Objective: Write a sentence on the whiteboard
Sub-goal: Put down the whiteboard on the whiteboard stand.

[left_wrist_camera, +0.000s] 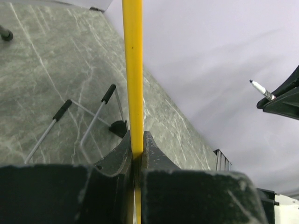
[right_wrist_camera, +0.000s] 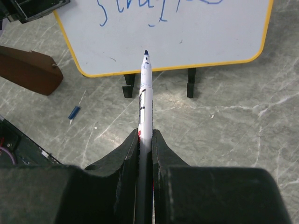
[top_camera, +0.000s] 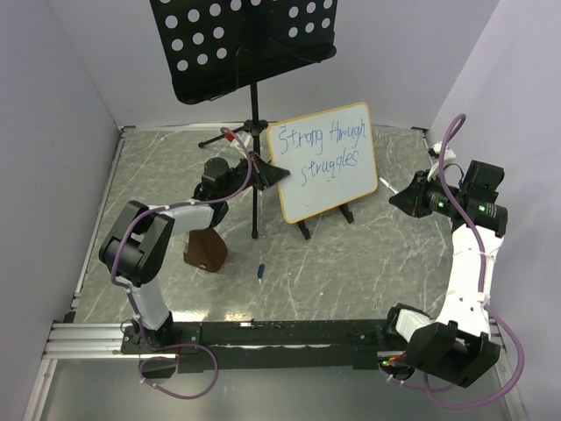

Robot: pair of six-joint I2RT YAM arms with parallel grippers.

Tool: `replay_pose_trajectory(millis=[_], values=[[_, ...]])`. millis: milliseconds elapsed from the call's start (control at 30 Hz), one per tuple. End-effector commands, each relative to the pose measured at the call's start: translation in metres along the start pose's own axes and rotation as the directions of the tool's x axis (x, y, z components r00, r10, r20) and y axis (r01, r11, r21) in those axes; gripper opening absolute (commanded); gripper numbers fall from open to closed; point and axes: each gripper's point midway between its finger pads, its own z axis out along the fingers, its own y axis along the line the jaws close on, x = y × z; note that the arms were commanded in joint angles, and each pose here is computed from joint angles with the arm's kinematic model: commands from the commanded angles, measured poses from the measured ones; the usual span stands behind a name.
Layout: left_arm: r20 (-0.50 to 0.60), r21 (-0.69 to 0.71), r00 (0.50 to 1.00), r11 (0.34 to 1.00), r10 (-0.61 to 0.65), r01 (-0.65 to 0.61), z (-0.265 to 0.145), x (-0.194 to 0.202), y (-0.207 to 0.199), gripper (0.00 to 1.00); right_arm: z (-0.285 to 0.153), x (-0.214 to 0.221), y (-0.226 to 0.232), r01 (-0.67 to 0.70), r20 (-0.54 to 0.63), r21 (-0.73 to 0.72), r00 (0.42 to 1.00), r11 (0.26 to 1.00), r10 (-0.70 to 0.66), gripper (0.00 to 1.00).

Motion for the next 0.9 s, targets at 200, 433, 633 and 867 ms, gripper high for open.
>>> replay_pose_trajectory(millis=[200, 433, 633, 867], values=[[0.141, 0.134, 0.981, 0.979, 0.136, -0.155, -0.016, -0.036, -0.04, 0.01, -0.003, -0.006, 0.002, 0.038, 0.03, -0.003, 0.999, 0.999, -0.038, 0.0], [0.161, 0.138, 0.98, 0.981, 0.117, -0.139, -0.019, -0.039, -0.039, 0.01, -0.003, -0.004, 0.003, 0.041, 0.026, 0.001, 0.999, 0.999, -0.041, 0.0], [0.131, 0.118, 0.978, 0.977, 0.162, -0.178, -0.017, -0.037, -0.036, 0.01, -0.004, -0.004, 0.004, 0.041, 0.029, -0.001, 0.999, 0.999, -0.041, 0.0], [0.081, 0.065, 0.976, 0.976, 0.2, -0.206, -0.025, -0.02, -0.017, 0.01, -0.003, -0.002, 0.004, 0.041, 0.03, -0.002, 0.999, 0.999, -0.041, 0.0]])
